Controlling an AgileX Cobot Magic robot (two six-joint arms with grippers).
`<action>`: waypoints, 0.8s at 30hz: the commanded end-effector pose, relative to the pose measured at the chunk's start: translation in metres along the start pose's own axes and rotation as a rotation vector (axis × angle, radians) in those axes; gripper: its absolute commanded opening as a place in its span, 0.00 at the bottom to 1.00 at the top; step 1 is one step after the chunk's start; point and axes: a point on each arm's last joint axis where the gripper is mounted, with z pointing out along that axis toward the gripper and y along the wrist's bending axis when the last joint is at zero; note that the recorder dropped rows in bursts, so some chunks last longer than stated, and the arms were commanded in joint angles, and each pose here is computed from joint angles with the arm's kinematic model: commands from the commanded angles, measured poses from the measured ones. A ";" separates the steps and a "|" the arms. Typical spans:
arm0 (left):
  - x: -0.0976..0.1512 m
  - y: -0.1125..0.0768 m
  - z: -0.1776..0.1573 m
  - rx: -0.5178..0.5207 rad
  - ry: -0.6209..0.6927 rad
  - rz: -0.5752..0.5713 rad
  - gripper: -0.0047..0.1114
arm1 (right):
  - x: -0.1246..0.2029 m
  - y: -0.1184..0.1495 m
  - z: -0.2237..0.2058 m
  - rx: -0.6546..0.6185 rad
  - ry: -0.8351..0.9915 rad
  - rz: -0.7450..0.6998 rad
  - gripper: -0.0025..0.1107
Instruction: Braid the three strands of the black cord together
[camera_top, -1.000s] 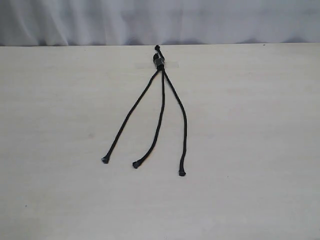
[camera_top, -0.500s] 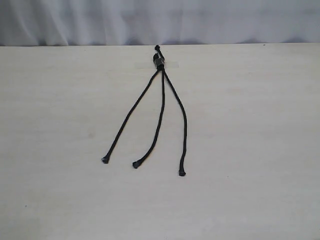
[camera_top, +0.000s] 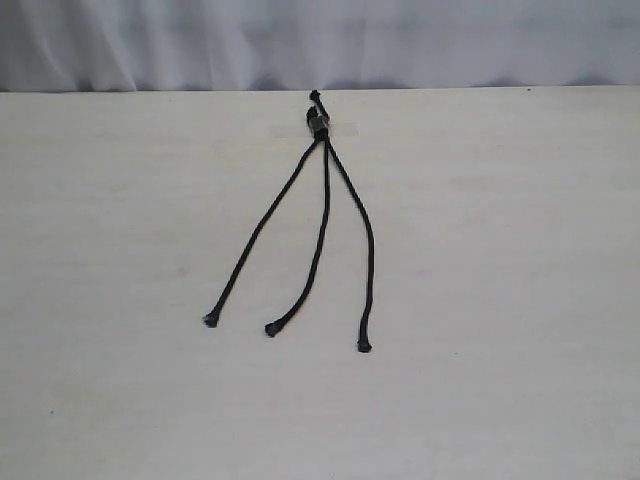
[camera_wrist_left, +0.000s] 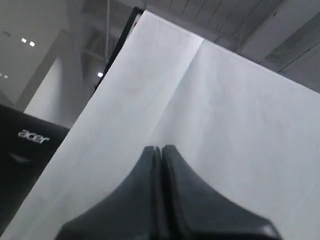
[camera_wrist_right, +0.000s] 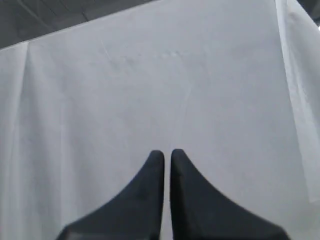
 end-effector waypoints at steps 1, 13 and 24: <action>-0.007 -0.014 0.029 0.005 0.239 0.105 0.04 | -0.024 0.014 0.033 -0.014 0.236 -0.084 0.06; 0.118 -0.004 0.105 -0.054 1.167 0.242 0.04 | 0.090 -0.007 0.135 0.147 1.171 -0.166 0.06; 0.257 -0.079 0.097 0.275 1.571 0.273 0.04 | 0.176 -0.024 0.132 0.210 1.513 -0.088 0.06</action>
